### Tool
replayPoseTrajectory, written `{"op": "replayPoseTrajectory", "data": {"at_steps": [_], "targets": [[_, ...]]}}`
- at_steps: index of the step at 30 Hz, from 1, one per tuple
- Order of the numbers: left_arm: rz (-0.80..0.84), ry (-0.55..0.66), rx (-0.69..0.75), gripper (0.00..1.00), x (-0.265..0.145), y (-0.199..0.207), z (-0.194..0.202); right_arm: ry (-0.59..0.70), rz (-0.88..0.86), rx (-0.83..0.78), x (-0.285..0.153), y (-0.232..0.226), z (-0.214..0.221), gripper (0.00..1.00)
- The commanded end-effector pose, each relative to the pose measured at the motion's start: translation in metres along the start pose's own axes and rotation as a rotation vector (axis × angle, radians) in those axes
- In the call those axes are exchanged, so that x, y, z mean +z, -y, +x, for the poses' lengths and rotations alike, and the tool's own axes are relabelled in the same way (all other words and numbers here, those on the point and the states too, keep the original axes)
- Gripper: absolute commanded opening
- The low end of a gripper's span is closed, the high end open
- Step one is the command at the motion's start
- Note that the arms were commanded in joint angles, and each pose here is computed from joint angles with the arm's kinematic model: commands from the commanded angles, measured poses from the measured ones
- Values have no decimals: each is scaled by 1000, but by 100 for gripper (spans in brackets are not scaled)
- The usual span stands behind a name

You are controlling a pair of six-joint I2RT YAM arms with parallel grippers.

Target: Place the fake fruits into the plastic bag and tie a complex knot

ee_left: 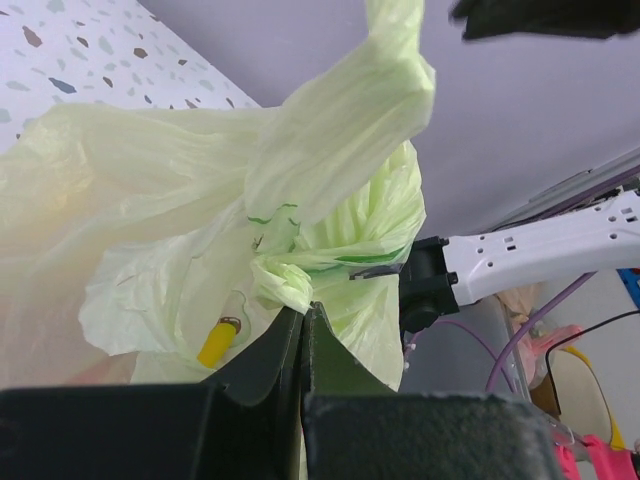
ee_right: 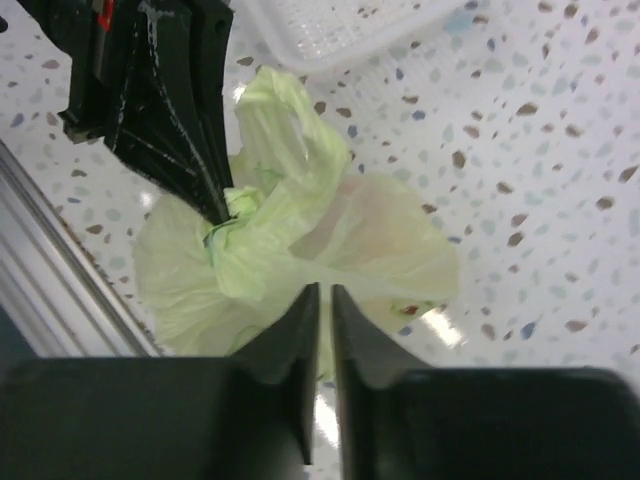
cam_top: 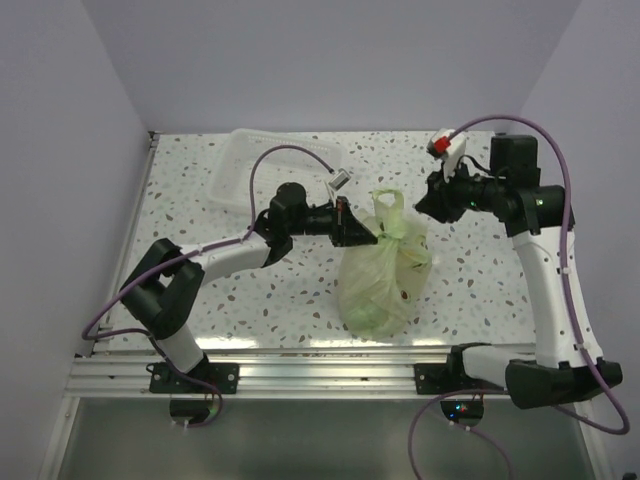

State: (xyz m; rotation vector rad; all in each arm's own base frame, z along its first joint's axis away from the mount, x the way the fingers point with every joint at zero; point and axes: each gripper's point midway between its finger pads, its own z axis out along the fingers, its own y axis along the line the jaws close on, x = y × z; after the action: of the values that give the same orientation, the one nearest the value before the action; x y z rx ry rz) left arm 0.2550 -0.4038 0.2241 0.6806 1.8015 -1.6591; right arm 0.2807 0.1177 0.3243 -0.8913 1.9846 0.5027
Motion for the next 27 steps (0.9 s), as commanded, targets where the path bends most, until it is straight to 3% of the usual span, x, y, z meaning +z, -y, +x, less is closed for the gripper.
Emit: {"op": "replayPoseTrajectory", "data": {"at_steps": [1,2,4,7,12,23,27], "targets": [[15,29,66,0,6,8,-19,-118,-49,98,-17,-29,47,6],[19,30,67,0,6,9,-20,-110,-58,113,-15,-32,50,0],[26,34,63,0,6,12,-22,-100,-73,170,-11,-45,68,0],[30,36,61,0,6,14,-23,19,-18,177,1,-40,69,0],[25,32,70,0,5,15,-24,10,40,195,25,-27,99,0],[13,23,77,0,5,12,-21,85,165,177,47,5,86,0],[-1,21,77,0,8,7,-21,79,125,194,57,-3,91,0]]}}
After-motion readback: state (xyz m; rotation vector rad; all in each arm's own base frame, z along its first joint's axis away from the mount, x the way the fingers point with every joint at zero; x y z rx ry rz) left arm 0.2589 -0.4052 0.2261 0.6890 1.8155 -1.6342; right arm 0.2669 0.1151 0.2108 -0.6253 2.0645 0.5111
